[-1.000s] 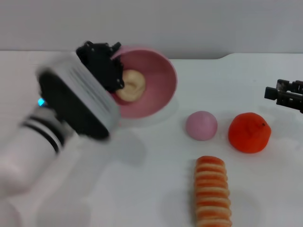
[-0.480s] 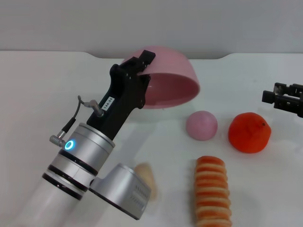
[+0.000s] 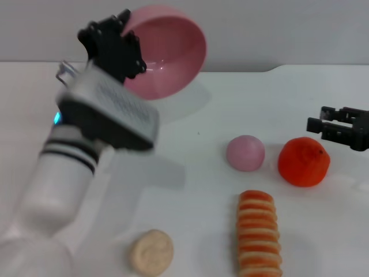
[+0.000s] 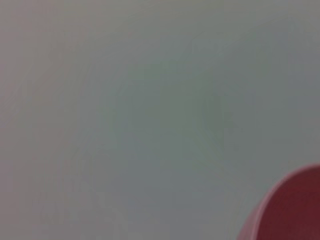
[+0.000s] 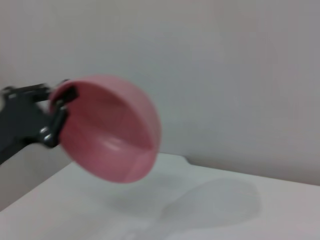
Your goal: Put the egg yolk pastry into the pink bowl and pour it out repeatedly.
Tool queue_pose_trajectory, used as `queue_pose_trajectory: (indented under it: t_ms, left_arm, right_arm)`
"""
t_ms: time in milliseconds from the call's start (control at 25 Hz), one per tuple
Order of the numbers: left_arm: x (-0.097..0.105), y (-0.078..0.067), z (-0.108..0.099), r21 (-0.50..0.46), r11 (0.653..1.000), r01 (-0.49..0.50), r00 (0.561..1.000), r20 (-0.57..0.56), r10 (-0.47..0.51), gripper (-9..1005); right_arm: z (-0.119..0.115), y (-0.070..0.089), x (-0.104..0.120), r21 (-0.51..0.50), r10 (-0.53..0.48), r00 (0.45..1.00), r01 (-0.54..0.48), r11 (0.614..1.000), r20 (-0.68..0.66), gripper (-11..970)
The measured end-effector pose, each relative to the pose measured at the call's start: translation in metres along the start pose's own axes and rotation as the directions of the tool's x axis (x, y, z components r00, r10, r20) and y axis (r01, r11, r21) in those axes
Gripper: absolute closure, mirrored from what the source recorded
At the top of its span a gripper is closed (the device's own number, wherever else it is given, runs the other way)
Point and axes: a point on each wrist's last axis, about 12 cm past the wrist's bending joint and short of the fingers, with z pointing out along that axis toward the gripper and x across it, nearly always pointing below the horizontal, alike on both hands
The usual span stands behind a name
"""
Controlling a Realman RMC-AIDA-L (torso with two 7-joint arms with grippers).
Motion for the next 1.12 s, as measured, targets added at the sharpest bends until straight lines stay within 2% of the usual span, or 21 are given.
queue_pose_trajectory:
  t_ms: [120,160,200,280,400,440,520,560,680,760,800,920,1000,1120]
  left_arm:
    - [0.003,0.017,0.019,0.078,0.978,0.195,0.977,-0.103,-0.187,996]
    - [0.006,0.026,0.027,0.128,0.943,0.306,0.946,-0.151,-0.286,997]
    - [0.007,0.029,0.029,0.148,0.928,0.341,0.934,-0.164,-0.317,997]
    - [0.014,0.041,0.036,0.221,0.858,0.464,0.882,-0.210,-0.423,997]
    - [0.024,0.062,0.040,0.323,0.715,0.620,0.784,-0.269,-0.559,997]
    - [0.029,0.073,0.041,0.351,0.644,0.680,0.733,-0.304,-0.608,997]
    - [0.040,0.090,0.044,0.376,0.549,0.747,0.664,-0.378,-0.645,996]
    - [0.044,0.097,0.044,0.383,0.513,0.768,0.640,-0.416,-0.646,996]
    - [0.057,0.116,0.042,0.373,0.438,0.818,0.575,-0.562,-0.594,996]
    - [0.063,0.126,0.040,0.327,0.413,0.850,0.520,-0.648,-0.556,996]
    - [0.065,0.130,0.038,0.311,0.415,0.855,0.506,-0.674,-0.538,996]
    - [0.067,0.145,0.032,0.252,0.452,0.855,0.474,-0.734,-0.486,996]
    - [0.065,0.156,0.025,0.212,0.495,0.843,0.465,-0.749,-0.472,996]
    - [0.061,0.168,0.016,0.185,0.533,0.825,0.468,-0.754,-0.462,996]
  right_arm:
    - [0.006,0.002,-0.001,-0.023,-0.011,1.000,0.010,1.000,-0.012,385]
    - [0.008,0.003,-0.001,-0.032,-0.015,1.000,0.015,0.999,-0.017,386]
    - [0.010,0.004,-0.002,-0.039,-0.019,1.000,0.018,0.999,-0.022,387]
    - [0.015,0.007,-0.003,-0.059,-0.029,0.999,0.027,0.998,-0.034,388]
    - [0.024,0.011,-0.006,-0.099,-0.047,0.997,0.041,0.994,-0.054,391]
    - [0.027,0.013,-0.007,-0.114,-0.054,0.997,0.047,0.992,-0.061,392]
    - [0.032,0.017,-0.009,-0.142,-0.069,0.995,0.058,0.988,-0.073,393]
    - [0.035,0.019,-0.010,-0.157,-0.078,0.994,0.065,0.985,-0.080,394]
    - [0.045,0.025,-0.014,-0.199,-0.111,0.989,0.089,0.976,-0.101,397]
    - [0.054,0.030,-0.017,-0.234,-0.134,0.984,0.104,0.967,-0.117,398]
    - [0.057,0.032,-0.018,-0.249,-0.144,0.982,0.110,0.962,-0.124,399]
    - [0.073,0.043,-0.020,-0.304,-0.177,0.973,0.124,0.945,-0.152,402]
    - [0.087,0.051,-0.021,-0.344,-0.193,0.967,0.127,0.930,-0.165,403]
    - [0.112,0.069,-0.019,-0.424,-0.256,0.942,0.144,0.894,-0.219,406]
